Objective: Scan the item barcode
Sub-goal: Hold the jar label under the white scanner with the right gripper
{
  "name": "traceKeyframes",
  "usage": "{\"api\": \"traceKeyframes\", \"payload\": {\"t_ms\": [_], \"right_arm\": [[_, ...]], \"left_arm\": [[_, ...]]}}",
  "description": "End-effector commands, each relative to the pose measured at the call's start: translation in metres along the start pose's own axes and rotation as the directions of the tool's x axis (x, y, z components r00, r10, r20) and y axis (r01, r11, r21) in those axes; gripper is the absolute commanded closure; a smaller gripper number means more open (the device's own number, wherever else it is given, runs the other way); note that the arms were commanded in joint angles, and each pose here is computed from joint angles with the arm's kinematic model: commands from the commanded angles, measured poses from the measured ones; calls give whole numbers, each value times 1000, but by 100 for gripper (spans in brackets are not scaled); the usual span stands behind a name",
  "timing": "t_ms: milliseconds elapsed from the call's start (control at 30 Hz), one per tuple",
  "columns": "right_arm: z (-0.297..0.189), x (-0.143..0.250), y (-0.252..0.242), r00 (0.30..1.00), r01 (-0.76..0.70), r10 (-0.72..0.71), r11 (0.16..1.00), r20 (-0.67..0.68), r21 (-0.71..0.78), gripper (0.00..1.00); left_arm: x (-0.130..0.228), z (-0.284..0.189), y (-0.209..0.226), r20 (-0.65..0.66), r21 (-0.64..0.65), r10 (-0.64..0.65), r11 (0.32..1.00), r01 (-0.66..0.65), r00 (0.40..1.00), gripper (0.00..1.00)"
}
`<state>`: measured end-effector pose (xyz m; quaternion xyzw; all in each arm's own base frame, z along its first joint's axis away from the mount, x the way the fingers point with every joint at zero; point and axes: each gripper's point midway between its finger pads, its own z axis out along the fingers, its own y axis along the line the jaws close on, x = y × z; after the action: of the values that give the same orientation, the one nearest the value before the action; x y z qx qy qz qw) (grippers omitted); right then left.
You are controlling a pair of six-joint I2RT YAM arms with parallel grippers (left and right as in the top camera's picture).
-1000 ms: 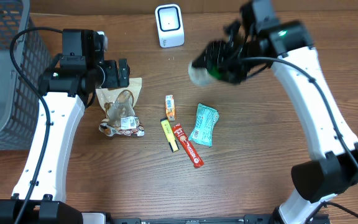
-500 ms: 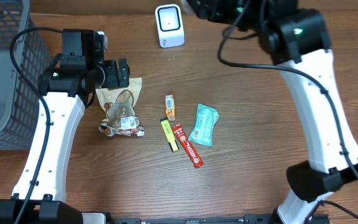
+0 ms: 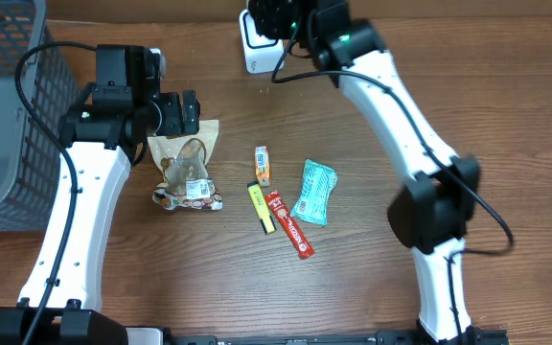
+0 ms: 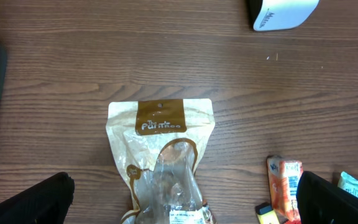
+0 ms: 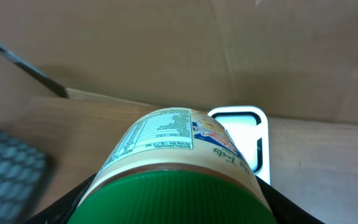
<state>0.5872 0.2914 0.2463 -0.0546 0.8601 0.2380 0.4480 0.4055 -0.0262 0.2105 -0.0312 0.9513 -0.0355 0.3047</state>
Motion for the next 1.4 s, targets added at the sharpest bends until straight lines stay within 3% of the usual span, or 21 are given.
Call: {"api": "traceKeyframes", "payload": {"t_ms": [0,267,733,1200,1367], "right_arm": [[23,-2,-7,997,41,-41,999,59,2,96],[62,-13,-12,973,55,-47,998,228,-26,96],[108,14,-47,953,-11,0,999,302,35,96],[104,0,-54,932,-24,0,998,364,62,96],[78,-32,-28,913,4,4,1000,408,-18,96]], "left_arm": [[-2,1,-2,2,5,-5,1000,5,1000,0],[-2,1,-2,2,5,-5,1000,5,1000,0],[-2,1,-2,2,5,-5,1000,5,1000,0],[-2,1,-2,2,5,-5,1000,5,1000,0],[-2,1,-2,2,5,-5,1000,5,1000,0]]}}
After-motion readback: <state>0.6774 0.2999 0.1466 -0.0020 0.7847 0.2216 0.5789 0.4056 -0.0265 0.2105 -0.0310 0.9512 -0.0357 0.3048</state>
